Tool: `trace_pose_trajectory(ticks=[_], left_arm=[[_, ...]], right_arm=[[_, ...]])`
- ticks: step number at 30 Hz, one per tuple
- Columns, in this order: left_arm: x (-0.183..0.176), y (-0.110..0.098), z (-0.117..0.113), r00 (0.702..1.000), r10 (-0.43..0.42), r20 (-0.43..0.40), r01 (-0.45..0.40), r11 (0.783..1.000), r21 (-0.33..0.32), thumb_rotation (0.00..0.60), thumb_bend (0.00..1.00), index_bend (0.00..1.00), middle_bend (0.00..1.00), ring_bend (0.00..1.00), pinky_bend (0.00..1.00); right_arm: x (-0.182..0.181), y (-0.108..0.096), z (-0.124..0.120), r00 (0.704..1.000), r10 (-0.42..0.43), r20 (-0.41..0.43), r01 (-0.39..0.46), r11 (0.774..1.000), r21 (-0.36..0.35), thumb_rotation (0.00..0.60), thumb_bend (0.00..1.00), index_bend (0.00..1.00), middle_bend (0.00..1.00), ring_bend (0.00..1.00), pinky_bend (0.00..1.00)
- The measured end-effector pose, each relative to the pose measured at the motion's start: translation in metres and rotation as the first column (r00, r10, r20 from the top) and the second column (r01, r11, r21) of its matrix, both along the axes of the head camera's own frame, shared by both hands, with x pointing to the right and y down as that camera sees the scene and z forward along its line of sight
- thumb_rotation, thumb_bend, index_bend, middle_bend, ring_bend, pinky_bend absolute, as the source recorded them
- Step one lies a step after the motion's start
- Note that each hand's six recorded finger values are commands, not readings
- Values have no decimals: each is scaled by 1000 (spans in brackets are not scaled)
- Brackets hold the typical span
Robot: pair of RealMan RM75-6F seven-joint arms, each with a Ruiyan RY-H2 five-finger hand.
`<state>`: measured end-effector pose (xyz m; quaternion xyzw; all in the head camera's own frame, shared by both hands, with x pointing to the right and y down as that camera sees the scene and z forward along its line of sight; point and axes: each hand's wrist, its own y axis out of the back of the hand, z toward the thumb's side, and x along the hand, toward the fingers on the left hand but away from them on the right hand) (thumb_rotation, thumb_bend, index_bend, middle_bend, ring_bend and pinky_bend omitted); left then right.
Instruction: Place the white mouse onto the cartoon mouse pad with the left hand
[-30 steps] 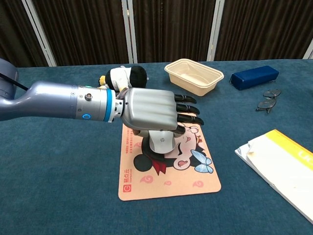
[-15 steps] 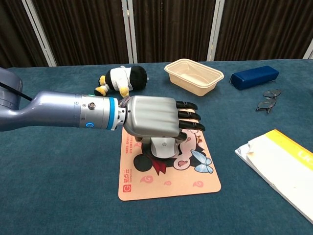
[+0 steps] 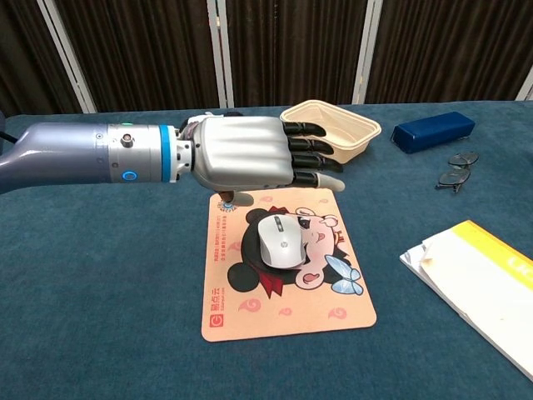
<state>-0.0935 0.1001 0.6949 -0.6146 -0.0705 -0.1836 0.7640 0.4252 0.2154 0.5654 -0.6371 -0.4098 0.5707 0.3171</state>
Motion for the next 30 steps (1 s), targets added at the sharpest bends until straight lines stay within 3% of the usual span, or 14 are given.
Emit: trace_pose_trajectory(ticks=[4, 10, 13, 16, 19, 22, 25, 26, 29, 30], left_arm=[[-12, -6, -10, 999, -37, -18, 37, 999, 7, 600, 353, 0, 0, 0, 0], [-54, -17, -36, 981, -181, -75, 181, 983, 2, 600, 348, 0, 0, 0, 0], [-81, -21, -53, 959, -267, -93, 269, 963, 10, 600, 338, 0, 0, 0, 0], [-116, -24, -69, 922, -374, -100, 378, 925, 30, 600, 327, 0, 0, 0, 0], [-149, -21, -81, 862, -500, -86, 503, 864, 16, 600, 303, 0, 0, 0, 0], [-179, -19, -94, 764, -642, -63, 641, 766, -39, 600, 283, 0, 0, 0, 0], [-222, -13, -104, 622, -783, -19, 779, 621, -85, 600, 276, 0, 0, 0, 0], [-241, -9, -109, 563, -826, -8, 823, 561, -87, 600, 275, 0, 0, 0, 0], [-280, 2, -124, 455, -890, -18, 887, 455, -82, 600, 272, 0, 0, 0, 0], [-289, 6, -128, 431, -902, -24, 899, 431, -81, 600, 271, 0, 0, 0, 0]], right_arm=[[0, 0, 0, 1000, 0, -2, 0, 1000, 1, 600, 110, 0, 0, 0, 0], [0, 0, 0, 1000, -3, -6, 3, 1000, 5, 600, 110, 0, 0, 0, 0], [0, 0, 0, 1000, -4, -10, 4, 1000, 8, 600, 110, 0, 0, 0, 0], [-1, 1, -1, 1000, -4, -16, 4, 1000, 14, 600, 110, 0, 0, 0, 0], [0, 2, -1, 1000, -2, -19, 2, 1000, 19, 600, 110, 0, 0, 0, 0], [0, 2, -2, 1000, 0, -18, 0, 1000, 21, 600, 110, 0, 0, 0, 0], [0, 3, -2, 1000, -2, -18, 2, 1000, 23, 600, 111, 0, 0, 0, 0], [0, 3, -2, 1000, -3, -18, 3, 1000, 25, 600, 110, 0, 0, 0, 0], [0, 3, -2, 1000, -4, -20, 4, 1000, 26, 600, 110, 0, 0, 0, 0], [0, 3, -2, 1000, -4, -21, 4, 1000, 26, 600, 110, 0, 0, 0, 0]])
